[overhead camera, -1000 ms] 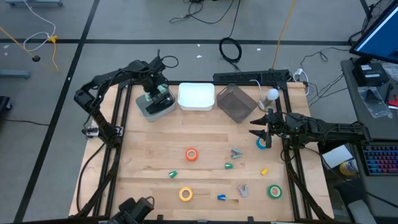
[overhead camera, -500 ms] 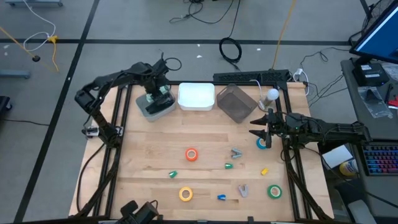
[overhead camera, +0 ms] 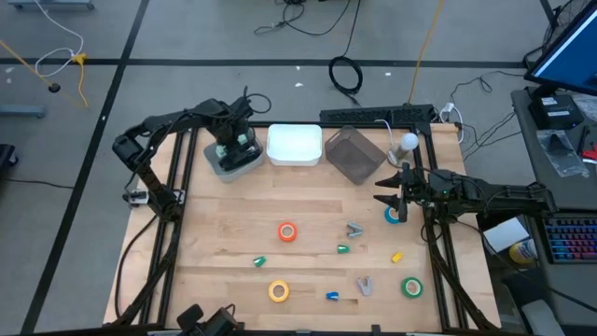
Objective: Pick and place Stapler, Stapler remover, tape
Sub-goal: Put the light green stapler into the gray bin
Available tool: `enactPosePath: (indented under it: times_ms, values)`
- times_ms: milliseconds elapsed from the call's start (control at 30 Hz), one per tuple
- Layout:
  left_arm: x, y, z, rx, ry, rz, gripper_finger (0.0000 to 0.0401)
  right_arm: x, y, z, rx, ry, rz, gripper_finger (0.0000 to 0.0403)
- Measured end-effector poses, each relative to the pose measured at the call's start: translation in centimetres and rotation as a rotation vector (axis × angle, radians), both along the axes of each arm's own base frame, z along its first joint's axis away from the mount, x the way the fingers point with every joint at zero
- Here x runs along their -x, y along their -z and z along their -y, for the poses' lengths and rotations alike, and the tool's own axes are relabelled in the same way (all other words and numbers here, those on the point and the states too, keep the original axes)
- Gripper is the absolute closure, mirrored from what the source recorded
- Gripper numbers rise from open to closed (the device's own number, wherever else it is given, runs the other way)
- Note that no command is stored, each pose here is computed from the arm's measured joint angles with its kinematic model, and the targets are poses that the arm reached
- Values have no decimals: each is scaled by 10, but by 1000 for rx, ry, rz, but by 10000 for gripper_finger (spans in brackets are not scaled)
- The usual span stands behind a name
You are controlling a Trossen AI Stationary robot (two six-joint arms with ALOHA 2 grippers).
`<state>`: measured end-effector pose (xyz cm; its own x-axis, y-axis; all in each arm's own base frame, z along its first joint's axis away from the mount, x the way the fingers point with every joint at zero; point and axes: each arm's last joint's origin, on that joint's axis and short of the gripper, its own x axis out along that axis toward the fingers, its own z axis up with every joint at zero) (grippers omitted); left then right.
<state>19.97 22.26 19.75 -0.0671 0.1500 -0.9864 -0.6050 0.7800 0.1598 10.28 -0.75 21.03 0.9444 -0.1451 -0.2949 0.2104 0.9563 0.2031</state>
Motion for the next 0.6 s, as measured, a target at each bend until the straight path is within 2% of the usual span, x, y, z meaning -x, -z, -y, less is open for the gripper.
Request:
enactPosePath:
  times_ms: [467, 600]
  values:
    - [-2, 0, -3, -29, 4, 17, 274, 0, 0, 0, -3, 1, 1, 193]
    - [-2, 0, -3, -33, 4, 20, 263, 0, 0, 0, -3, 1, 1, 193]
